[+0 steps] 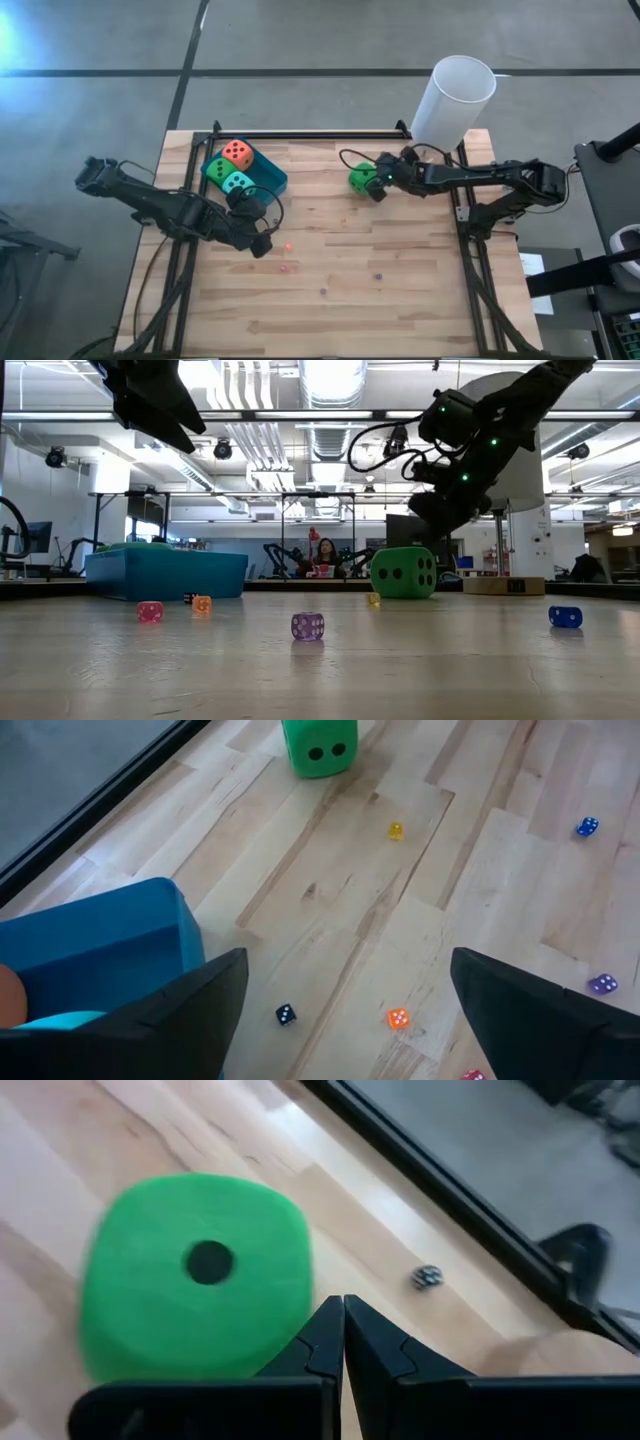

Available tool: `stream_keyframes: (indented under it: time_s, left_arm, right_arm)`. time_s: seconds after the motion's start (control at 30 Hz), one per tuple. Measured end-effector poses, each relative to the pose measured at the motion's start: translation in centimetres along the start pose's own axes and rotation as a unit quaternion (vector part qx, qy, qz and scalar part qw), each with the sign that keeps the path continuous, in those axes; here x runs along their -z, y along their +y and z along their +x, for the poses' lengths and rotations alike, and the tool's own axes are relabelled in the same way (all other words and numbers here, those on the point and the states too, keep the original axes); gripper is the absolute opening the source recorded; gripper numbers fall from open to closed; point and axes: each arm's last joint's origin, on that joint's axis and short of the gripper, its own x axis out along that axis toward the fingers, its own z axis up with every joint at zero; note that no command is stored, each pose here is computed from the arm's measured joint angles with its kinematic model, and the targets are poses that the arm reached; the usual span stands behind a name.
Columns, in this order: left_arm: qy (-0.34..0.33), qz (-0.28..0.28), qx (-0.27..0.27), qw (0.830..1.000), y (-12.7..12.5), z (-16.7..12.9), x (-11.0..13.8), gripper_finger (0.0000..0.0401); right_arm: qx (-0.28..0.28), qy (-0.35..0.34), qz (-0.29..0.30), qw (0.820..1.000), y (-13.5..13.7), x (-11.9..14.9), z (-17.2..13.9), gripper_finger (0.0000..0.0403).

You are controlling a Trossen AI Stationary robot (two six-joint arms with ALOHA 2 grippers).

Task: Pick & Place Dice
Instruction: Put the big green dice into the blue bin

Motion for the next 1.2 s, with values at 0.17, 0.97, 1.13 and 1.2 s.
stream_keyframes:
  time_s: [0.17, 0.97, 1.13, 1.2]
  left_arm:
    - [0.0, 0.001, 0.0, 1.0, 0.0, 0.0, 0.0, 0.0347]
    - [0.0, 0.0, 0.0, 1.0, 0.0, 0.0, 0.0, 0.0356]
    - [0.0, 0.0, 0.0, 1.0, 0.0, 0.0, 0.0, 0.035]
    - [0.0, 0.0, 0.0, 1.0, 0.0, 0.0, 0.0, 0.0347]
  right_arm:
    - [-0.016, -0.001, 0.0, 1.0, 0.1, -0.1, 0.0, 0.0008]
    - [-0.116, -0.026, -0.002, 0.993, 2.7, -0.3, 0.6, 0.0008]
    - [-0.128, -0.039, -0.007, 0.991, 3.7, -0.2, 0.7, 0.0008]
    - [-0.135, -0.043, -0.01, 0.99, 4.2, -0.1, 0.6, 0.0008]
